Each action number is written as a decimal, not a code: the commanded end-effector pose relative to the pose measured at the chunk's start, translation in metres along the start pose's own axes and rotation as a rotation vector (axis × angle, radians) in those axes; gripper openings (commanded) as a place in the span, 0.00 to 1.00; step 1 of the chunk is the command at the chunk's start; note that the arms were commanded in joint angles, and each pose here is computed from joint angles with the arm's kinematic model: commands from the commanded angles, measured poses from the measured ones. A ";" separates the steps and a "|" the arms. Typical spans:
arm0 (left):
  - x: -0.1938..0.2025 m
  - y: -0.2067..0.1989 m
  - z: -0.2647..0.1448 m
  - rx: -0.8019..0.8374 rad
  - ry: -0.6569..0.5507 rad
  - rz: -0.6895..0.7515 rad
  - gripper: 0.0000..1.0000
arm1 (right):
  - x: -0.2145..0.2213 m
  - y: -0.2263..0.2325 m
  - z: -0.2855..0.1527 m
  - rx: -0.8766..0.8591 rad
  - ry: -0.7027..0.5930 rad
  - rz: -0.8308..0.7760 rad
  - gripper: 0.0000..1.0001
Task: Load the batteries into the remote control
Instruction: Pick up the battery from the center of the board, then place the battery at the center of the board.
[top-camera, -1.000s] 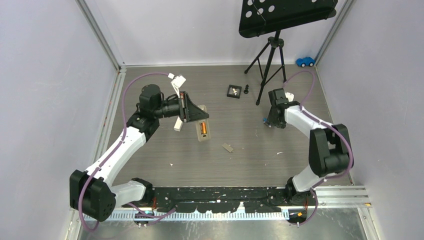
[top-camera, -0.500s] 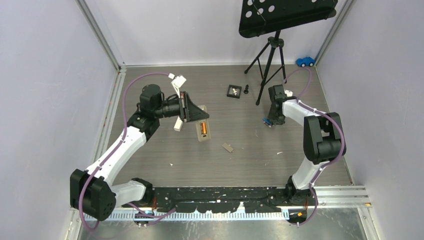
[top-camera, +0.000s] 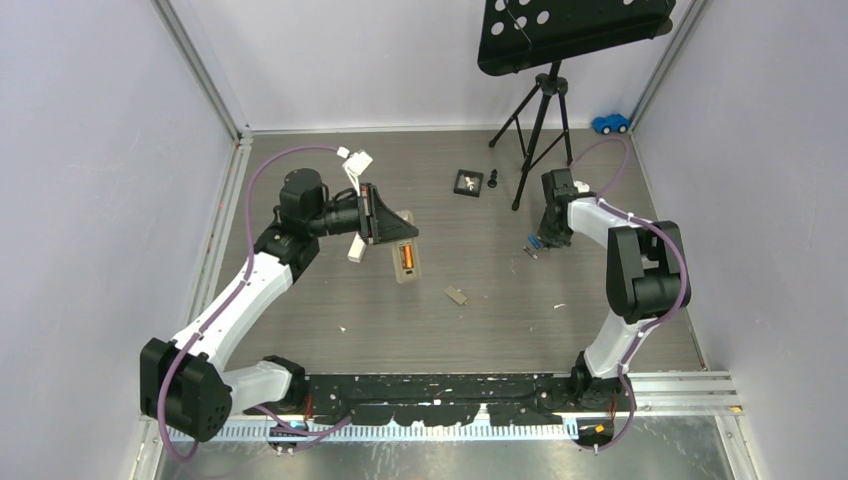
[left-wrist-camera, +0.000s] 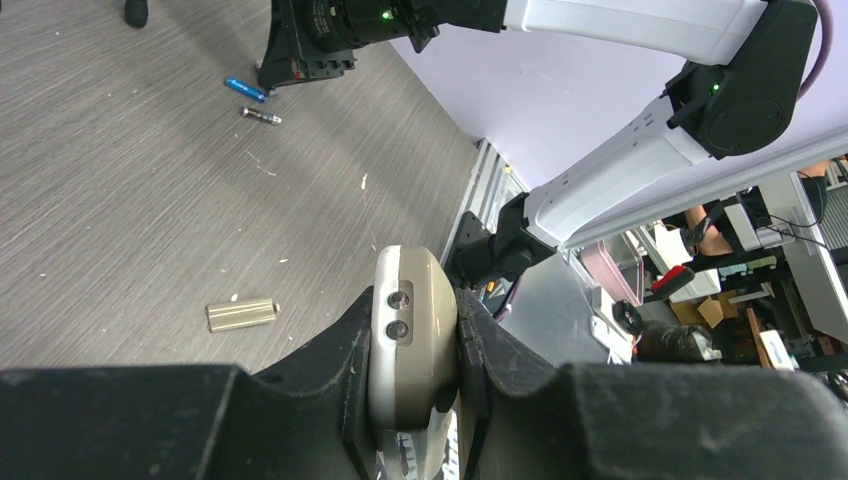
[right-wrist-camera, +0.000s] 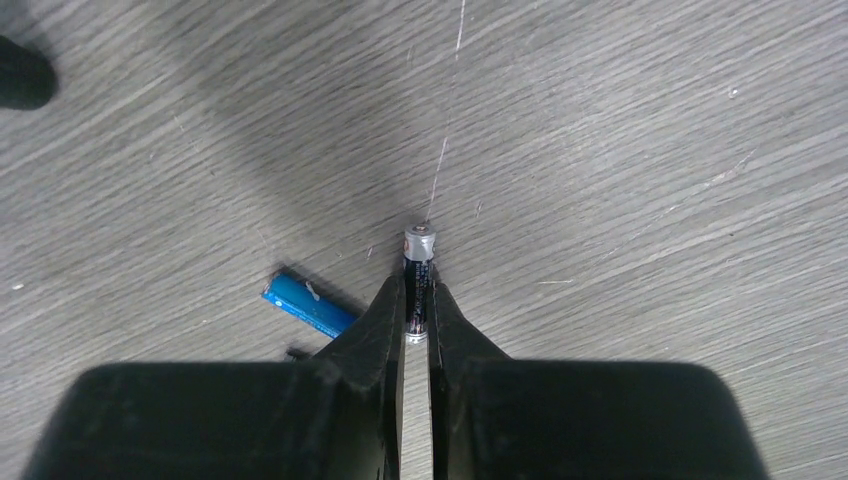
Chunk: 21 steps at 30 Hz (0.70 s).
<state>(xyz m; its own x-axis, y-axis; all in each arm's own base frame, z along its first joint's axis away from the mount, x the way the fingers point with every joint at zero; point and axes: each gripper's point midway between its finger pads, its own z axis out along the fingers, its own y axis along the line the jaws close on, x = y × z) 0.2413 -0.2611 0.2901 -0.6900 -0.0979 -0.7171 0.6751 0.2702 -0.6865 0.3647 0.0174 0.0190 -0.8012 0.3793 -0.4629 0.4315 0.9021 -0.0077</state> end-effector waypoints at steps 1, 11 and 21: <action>-0.003 -0.008 -0.002 0.023 -0.008 0.020 0.00 | -0.017 0.003 -0.016 -0.028 -0.062 0.095 0.07; -0.002 0.015 -0.001 -0.088 -0.046 -0.026 0.00 | 0.010 0.054 -0.095 -0.327 -0.165 0.429 0.06; 0.007 0.025 -0.002 -0.116 -0.052 -0.044 0.00 | 0.110 0.085 -0.124 -0.334 -0.186 0.723 0.01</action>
<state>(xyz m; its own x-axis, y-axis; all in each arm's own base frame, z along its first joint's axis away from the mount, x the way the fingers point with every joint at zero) 0.2561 -0.2540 0.2607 -0.7262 -0.1444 -0.6722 0.5834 0.3880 -0.7135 0.2682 0.1739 0.0698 -0.5701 0.7097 -0.4140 0.5217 0.7019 0.4849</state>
